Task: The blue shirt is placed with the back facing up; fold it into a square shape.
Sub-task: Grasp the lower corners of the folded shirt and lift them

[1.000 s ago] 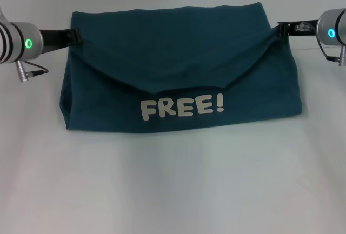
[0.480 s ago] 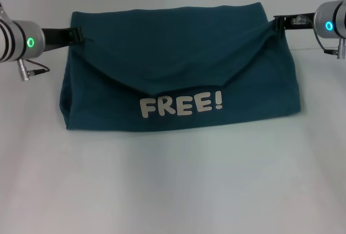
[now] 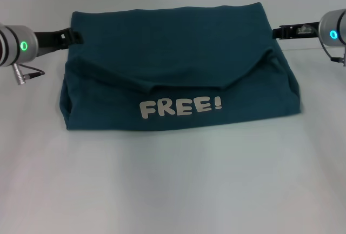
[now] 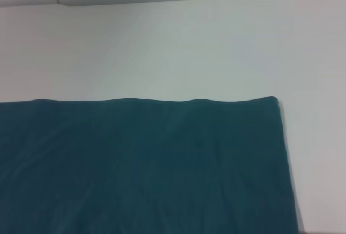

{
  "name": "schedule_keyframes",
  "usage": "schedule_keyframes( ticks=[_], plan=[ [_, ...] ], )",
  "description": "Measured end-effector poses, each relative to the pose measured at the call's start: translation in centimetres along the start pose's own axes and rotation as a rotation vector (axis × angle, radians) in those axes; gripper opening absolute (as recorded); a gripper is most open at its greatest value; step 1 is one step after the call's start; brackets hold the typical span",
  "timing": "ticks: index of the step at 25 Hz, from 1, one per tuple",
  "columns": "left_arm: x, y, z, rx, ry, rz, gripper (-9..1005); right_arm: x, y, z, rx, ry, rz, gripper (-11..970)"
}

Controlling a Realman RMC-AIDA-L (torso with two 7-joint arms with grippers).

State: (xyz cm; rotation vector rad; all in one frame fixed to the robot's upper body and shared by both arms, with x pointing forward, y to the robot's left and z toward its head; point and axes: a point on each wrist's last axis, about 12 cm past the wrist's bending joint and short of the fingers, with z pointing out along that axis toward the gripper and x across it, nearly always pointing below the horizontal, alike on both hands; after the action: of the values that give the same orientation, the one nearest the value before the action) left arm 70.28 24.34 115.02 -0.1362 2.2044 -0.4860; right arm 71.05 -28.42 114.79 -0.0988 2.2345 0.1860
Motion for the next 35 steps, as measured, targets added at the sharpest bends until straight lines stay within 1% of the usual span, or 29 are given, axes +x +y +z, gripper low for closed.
schedule_keyframes(
  ticks=[3, 4, 5, 6, 8, 11, 12, 13, 15, 17, 20, 25, 26, 31, 33, 35],
  plan=[
    [0.0, 0.7, -0.3, -0.005, -0.007, -0.031, 330, 0.2, -0.4, -0.3, -0.016, 0.013, 0.038, 284],
    [0.1, 0.9, -0.4, -0.007, -0.007, -0.041, 364, 0.5, -0.7, -0.6, -0.041, 0.029, 0.074, 308],
    [0.2, 1.4, -0.6, -0.006, -0.009, -0.057, 398, 0.5, -0.7, -0.6, -0.041, 0.029, 0.074, 343],
    [0.3, 1.7, -0.8, -0.004, -0.010, -0.071, 433, 0.7, -0.8, -0.9, -0.063, 0.039, 0.099, 379],
    [0.7, 2.2, -1.3, 0.013, -0.010, -0.102, 494, 1.5, -1.0, -1.5, -0.109, 0.057, 0.146, 449],
    [1.5, 3.3, -2.4, 0.041, -0.013, -0.156, 573, 3.1, -1.1, -2.6, -0.186, 0.065, 0.215, 555],
    [1.8, 3.8, -2.8, 0.055, -0.009, -0.175, 600, 3.5, -1.2, -3.1, -0.210, 0.058, 0.242, 676],
    [2.1, 4.1, -3.1, 0.065, -0.004, -0.191, 598, 3.9, -1.2, -3.4, -0.232, 0.054, 0.265, 797],
    [2.9, 4.8, -3.7, 0.086, 0.014, -0.228, 594, 5.1, -1.5, -4.3, -0.286, 0.041, 0.321, 811],
    [3.8, 5.3, -4.2, 0.112, 0.035, -0.268, 591, 6.2, -1.5, -4.8, -0.336, 0.049, 0.350, 825],
    [5.2, 6.5, -5.3, 0.147, 0.056, -0.332, 585, 7.7, -1.5, -5.6, -0.418, 0.086, 0.369, 839],
    [7.3, 7.3, -6.2, 0.182, 0.099, -0.390, 577, 9.2, -1.9, -6.7, -0.505, 0.085, 0.385, 839],
    [7.3, 7.3, -6.2, 0.182, 0.099, -0.390, 575, 9.4, -2.0, -7.0, -0.523, 0.075, 0.392, 839],
    [8.6, 7.5, -6.0, 0.187, 0.133, -0.383, 567, 10.3, -2.3, -7.4, -0.579, 0.054, 0.420, 838],
    [9.2, 7.4, -5.7, 0.186, 0.145, -0.362, 564, 10.7, -2.3, -7.3, -0.585, 0.056, 0.422, 838],
    [9.7, 7.3, -5.3, 0.185, 0.150, -0.312, 561, 10.9, -2.4, -7.3, -0.586, 0.057, 0.421, 838]
  ],
)
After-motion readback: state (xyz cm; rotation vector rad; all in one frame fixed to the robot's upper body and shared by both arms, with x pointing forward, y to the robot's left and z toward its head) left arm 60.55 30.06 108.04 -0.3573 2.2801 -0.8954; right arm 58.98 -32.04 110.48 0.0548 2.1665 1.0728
